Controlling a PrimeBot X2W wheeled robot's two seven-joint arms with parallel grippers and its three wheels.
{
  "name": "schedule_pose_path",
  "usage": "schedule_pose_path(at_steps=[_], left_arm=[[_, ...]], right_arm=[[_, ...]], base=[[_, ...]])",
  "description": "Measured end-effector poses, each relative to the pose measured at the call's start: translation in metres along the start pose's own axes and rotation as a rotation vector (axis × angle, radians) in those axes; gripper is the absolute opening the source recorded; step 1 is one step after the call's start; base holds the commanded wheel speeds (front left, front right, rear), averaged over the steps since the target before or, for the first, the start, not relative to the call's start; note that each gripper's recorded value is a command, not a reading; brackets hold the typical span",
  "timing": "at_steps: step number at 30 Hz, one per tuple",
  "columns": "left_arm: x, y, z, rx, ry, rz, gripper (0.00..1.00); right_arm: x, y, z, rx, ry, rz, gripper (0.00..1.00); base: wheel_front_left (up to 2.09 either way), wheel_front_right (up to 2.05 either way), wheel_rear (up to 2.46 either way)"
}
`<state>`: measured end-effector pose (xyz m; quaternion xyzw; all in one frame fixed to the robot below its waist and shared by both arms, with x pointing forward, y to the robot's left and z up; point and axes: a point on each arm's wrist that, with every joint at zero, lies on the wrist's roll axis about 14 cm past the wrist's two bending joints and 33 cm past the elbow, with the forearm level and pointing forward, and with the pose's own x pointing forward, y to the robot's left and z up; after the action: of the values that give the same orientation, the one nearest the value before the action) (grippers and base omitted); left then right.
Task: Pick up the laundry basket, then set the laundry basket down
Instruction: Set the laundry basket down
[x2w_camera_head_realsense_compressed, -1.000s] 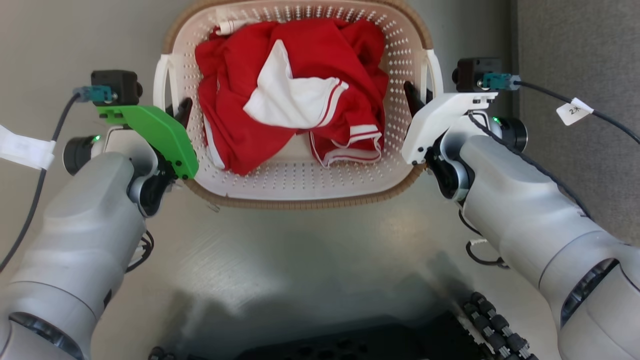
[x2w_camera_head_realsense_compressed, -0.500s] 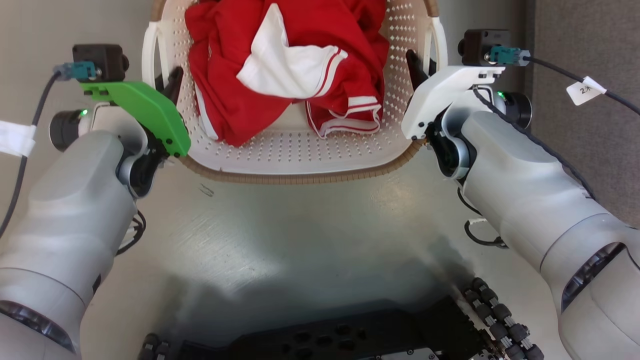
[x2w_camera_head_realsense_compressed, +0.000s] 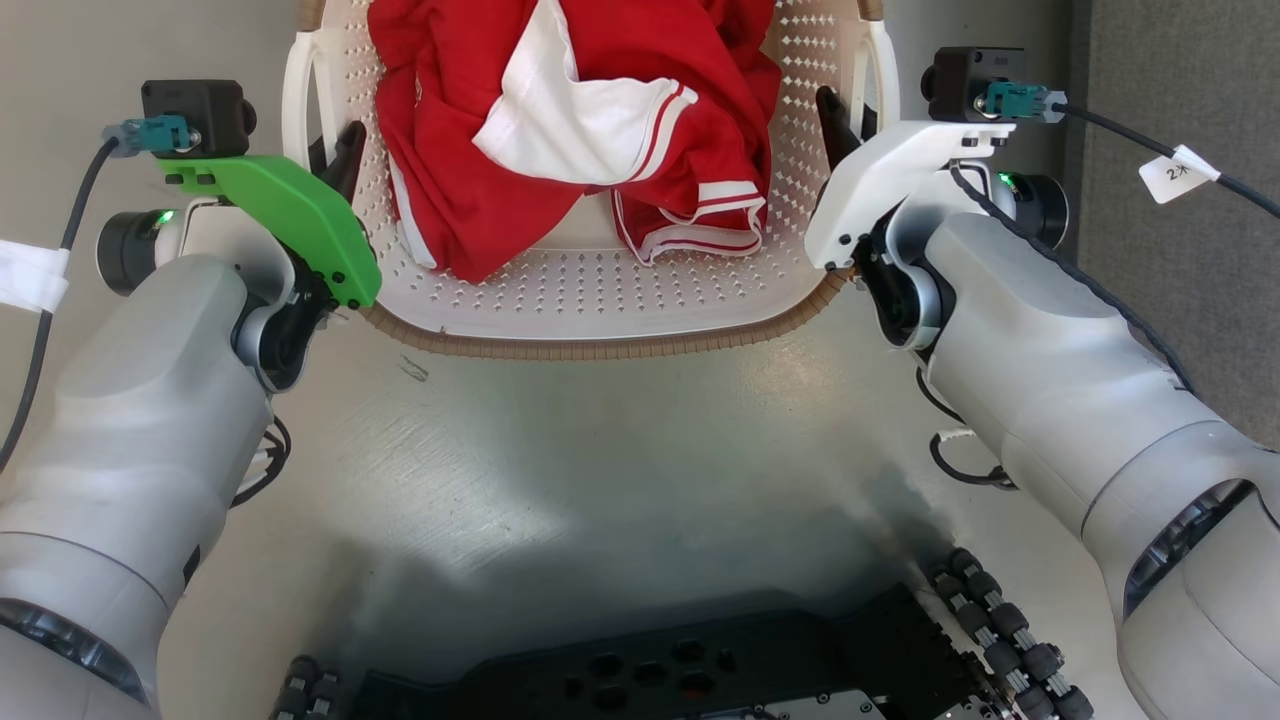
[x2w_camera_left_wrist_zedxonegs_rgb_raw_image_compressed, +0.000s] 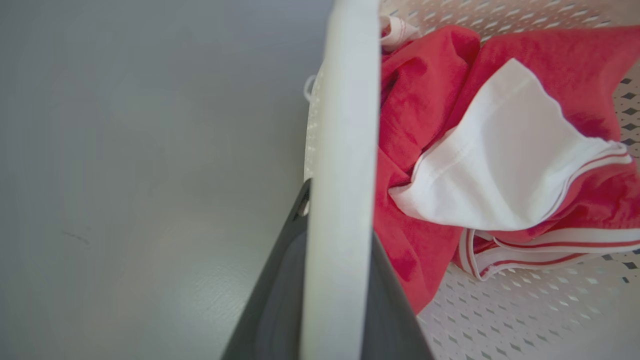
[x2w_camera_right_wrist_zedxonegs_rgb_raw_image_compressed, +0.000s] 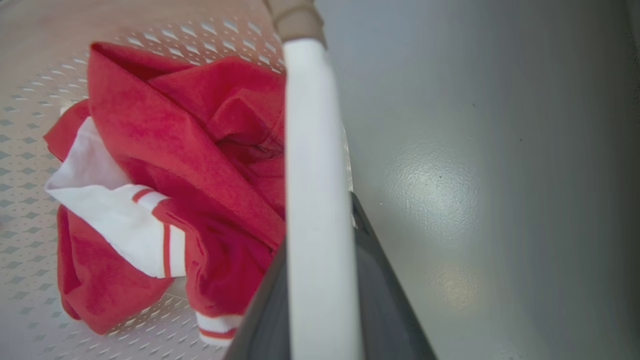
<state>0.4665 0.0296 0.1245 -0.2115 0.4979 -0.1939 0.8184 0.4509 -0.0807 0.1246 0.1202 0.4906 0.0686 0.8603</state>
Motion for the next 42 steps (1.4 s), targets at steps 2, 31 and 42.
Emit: schedule_pose_path(at_steps=[2,31,42], left_arm=[[0.0002,0.0012,-0.0016,0.001,0.004,0.001,0.00],[0.0061,0.0009,-0.0049,0.019,0.028,-0.017,1.00],[0.0035,-0.0013,-0.0005,0.029,0.022,-0.017,1.00]], right_arm=[[0.0009,0.0001,-0.0014,0.000,0.003,0.001,0.00],[0.0083,-0.0005,-0.0017,0.009,-0.004,0.000,1.00],[0.0050,-0.0004,0.0045,0.007,-0.017,-0.007,1.00]], base=[[0.00,0.00,0.00],[0.00,0.00,0.00],[0.00,0.00,0.00]])
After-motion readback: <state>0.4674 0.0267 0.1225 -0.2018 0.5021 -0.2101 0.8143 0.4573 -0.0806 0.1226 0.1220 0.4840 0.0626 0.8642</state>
